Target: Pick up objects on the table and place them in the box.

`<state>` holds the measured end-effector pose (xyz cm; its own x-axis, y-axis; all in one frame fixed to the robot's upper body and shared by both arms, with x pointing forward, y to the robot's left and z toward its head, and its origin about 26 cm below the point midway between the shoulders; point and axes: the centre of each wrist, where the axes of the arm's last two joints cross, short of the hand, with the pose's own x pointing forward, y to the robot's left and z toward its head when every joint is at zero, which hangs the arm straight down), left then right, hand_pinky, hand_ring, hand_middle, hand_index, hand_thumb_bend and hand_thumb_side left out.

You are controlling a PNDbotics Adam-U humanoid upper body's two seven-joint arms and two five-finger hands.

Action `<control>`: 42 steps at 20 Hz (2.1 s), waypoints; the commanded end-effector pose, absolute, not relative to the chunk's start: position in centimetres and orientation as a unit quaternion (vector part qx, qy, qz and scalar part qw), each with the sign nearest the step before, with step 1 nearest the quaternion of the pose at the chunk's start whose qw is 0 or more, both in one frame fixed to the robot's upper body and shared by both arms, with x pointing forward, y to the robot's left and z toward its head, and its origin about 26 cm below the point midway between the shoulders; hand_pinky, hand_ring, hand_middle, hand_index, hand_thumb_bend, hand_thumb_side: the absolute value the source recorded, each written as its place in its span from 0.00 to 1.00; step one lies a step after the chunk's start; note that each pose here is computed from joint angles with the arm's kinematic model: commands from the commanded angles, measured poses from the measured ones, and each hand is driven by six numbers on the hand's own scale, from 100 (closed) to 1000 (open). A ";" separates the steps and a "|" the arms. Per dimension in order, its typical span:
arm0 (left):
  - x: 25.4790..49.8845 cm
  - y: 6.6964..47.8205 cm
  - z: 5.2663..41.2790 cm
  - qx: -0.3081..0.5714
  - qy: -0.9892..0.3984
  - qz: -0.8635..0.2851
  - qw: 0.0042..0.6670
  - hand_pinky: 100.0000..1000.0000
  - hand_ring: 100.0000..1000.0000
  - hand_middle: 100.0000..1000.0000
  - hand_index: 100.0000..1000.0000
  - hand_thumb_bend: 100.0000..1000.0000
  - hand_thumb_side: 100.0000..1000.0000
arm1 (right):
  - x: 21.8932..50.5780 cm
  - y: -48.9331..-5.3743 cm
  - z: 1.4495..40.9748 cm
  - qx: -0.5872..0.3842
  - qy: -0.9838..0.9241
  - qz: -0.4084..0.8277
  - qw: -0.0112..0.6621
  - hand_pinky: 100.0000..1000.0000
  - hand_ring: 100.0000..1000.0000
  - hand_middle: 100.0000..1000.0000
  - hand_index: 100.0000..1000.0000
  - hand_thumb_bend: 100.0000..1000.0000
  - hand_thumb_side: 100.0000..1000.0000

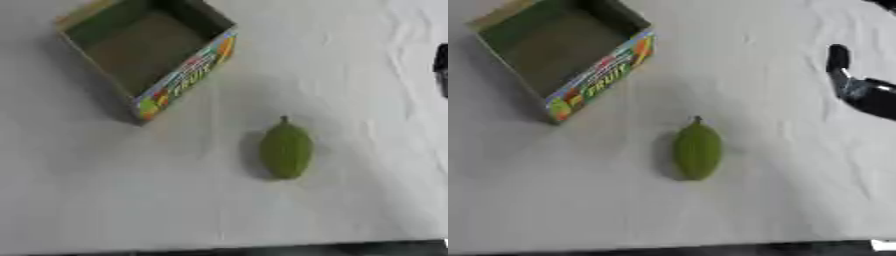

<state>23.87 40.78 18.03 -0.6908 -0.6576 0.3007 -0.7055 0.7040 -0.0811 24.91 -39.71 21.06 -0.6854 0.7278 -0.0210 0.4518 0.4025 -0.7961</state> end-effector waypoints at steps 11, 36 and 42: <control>23.6 40.9 18.8 0.368 -0.920 0.073 0.115 0.57 0.56 0.55 0.78 0.00 0.53 | 26.4 -36.4 22.9 -0.306 -0.691 0.653 0.051 0.86 0.87 0.86 0.95 0.00 0.11; 23.9 40.6 19.1 0.355 -0.925 0.068 0.115 0.57 0.56 0.55 0.78 0.00 0.54 | 27.4 -33.7 24.1 -0.180 -0.561 0.799 0.120 1.00 0.95 0.89 1.00 0.00 0.11; 24.0 40.5 19.2 0.350 -0.927 0.067 0.115 0.57 0.56 0.56 0.78 0.00 0.54 | 27.7 -32.6 24.0 -0.149 -0.546 0.817 0.114 1.00 0.94 0.89 1.00 0.00 0.04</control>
